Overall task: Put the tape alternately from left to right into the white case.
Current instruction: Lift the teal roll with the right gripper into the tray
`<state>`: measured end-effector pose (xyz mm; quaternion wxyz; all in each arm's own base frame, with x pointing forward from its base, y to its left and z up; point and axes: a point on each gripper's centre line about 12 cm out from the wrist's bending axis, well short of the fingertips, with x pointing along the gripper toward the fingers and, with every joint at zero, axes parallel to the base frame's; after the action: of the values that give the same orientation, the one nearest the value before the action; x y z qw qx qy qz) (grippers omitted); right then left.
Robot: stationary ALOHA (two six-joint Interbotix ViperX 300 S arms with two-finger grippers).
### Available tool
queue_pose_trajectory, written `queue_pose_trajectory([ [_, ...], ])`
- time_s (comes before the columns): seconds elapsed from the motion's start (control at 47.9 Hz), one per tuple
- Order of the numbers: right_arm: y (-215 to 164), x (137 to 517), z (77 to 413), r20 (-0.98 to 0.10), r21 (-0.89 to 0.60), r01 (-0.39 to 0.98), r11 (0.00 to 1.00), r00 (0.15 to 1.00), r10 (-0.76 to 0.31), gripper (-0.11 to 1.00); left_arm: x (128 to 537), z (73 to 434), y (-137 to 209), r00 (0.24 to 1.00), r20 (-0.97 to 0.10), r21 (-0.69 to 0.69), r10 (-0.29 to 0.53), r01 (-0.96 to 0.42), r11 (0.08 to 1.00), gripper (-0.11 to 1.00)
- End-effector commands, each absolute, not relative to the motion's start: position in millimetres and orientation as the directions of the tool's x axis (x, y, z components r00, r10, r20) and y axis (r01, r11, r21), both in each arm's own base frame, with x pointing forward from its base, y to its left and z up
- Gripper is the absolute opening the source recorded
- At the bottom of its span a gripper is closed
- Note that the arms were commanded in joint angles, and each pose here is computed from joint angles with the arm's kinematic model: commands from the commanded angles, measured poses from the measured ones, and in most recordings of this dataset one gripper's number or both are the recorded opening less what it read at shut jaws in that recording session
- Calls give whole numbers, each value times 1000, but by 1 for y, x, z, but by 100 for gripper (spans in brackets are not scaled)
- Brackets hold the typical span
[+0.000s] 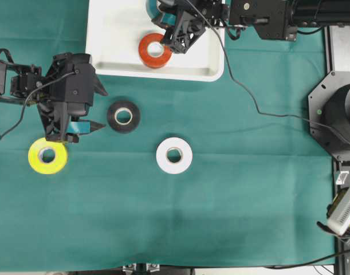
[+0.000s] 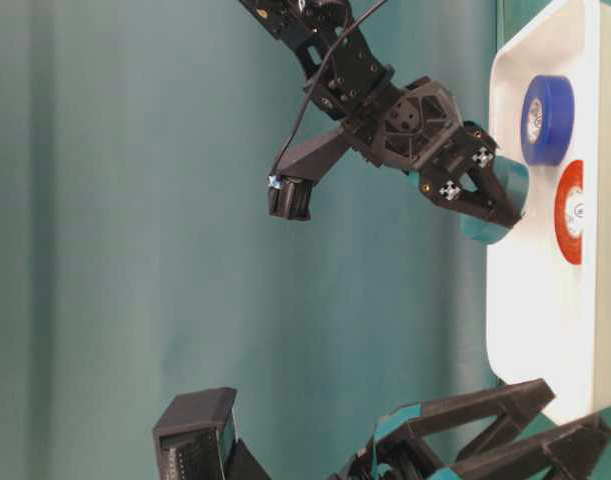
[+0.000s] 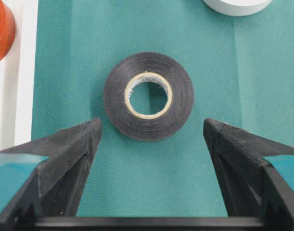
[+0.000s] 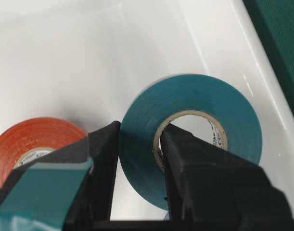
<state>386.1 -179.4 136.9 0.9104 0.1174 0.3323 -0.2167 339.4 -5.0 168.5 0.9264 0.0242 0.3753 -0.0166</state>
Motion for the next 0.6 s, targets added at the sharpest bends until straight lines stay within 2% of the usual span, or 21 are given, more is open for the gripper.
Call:
queue_pose_trajectory([
  [0.0, -183, 393, 162, -600, 74, 466, 882, 727, -334, 23, 342, 175, -6, 736, -677, 31, -15, 49, 998, 40],
  [0.167, -184, 393, 163, -597, 77, 467, 881, 729, -334, 25, 342, 175, -6, 736, -677, 31, -15, 49, 998, 40],
  [0.334, -184, 393, 163, -598, 77, 468, 880, 728, -335, 72, 342, 175, -6, 737, -676, 32, -15, 50, 998, 40],
  [0.375, -183, 393, 163, -598, 77, 467, 881, 729, -334, 79, 342, 175, -6, 737, -676, 32, -15, 50, 998, 40],
  [0.584, -184, 393, 162, -600, 77, 469, 880, 726, -335, 78, 342, 175, -6, 737, -676, 32, -15, 50, 998, 40],
])
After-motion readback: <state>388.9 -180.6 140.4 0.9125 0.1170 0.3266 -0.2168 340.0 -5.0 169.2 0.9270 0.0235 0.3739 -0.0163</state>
